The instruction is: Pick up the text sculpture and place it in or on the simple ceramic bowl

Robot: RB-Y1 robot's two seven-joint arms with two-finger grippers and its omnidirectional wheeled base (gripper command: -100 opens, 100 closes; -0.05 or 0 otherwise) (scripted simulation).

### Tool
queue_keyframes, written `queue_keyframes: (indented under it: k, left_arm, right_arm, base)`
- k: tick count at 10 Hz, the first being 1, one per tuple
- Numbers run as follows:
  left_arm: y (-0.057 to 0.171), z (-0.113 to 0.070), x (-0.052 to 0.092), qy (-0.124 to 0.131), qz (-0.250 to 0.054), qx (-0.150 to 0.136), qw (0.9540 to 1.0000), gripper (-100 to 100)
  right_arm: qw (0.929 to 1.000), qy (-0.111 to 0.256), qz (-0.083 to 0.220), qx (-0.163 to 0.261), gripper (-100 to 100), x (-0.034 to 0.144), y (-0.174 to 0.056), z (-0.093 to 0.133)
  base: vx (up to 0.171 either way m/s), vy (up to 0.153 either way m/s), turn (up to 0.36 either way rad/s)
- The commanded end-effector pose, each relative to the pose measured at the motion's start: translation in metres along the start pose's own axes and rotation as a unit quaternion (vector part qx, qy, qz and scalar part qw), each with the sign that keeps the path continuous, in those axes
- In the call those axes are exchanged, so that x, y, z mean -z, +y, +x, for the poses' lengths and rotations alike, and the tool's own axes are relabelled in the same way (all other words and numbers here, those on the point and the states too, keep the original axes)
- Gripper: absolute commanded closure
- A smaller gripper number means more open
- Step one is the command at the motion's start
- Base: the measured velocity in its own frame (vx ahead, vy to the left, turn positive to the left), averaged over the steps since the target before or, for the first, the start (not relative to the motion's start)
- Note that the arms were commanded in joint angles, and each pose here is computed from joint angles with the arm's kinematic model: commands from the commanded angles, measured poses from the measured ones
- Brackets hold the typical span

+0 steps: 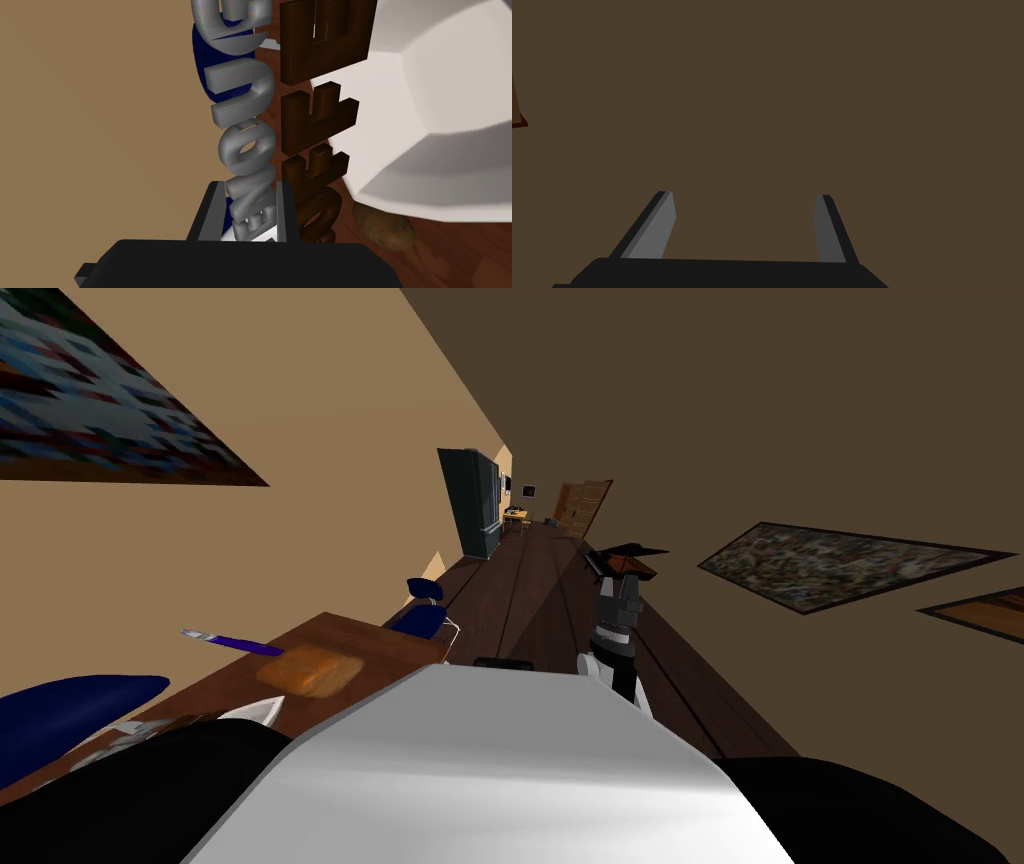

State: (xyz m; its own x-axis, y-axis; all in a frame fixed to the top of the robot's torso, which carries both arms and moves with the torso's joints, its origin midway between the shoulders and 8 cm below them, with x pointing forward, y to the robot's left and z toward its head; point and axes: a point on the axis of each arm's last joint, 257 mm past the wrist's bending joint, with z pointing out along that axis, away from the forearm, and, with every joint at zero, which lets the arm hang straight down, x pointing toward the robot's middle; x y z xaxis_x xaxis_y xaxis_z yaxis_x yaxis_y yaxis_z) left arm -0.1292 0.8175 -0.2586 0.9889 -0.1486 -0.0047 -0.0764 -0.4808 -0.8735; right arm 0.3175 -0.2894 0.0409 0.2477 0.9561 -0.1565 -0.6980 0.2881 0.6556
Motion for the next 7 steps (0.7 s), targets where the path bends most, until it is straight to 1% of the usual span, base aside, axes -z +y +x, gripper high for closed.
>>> queue_keyframes:
  k: [1,2,6,7]
  left_arm:
    - [0.0000,0.0000,0.0000,0.000,0.000,0.000,1.0000,100]
    - [-0.0008,0.0018,-0.0008,0.001,0.000,0.001,1.0000,-100]
    - [-0.0012,0.0028,-0.0009,0.002,0.000,0.001,1.0000,-100]
    - [-0.0012,0.0028,-0.0009,0.002,0.000,0.001,1.0000,0]
  right_arm:
    - [1.0000,0.000,0.000,0.000,0,0.0000,0.0000,0.0000]
    - [1.0000,0.000,0.000,0.000,0,0.0000,0.0000,0.0000]
    - [1.0000,0.000,0.000,0.000,0,-0.0001,0.0000,0.0001]
    - [1.0000,0.000,0.000,0.000,0,-0.0001,0.0000,0.0001]
  base:
    - [0.068,0.068,-0.073]
    - [0.017,0.017,-0.006]
    - [0.002,0.002,-0.001]
    - [0.000,0.000,0.000]
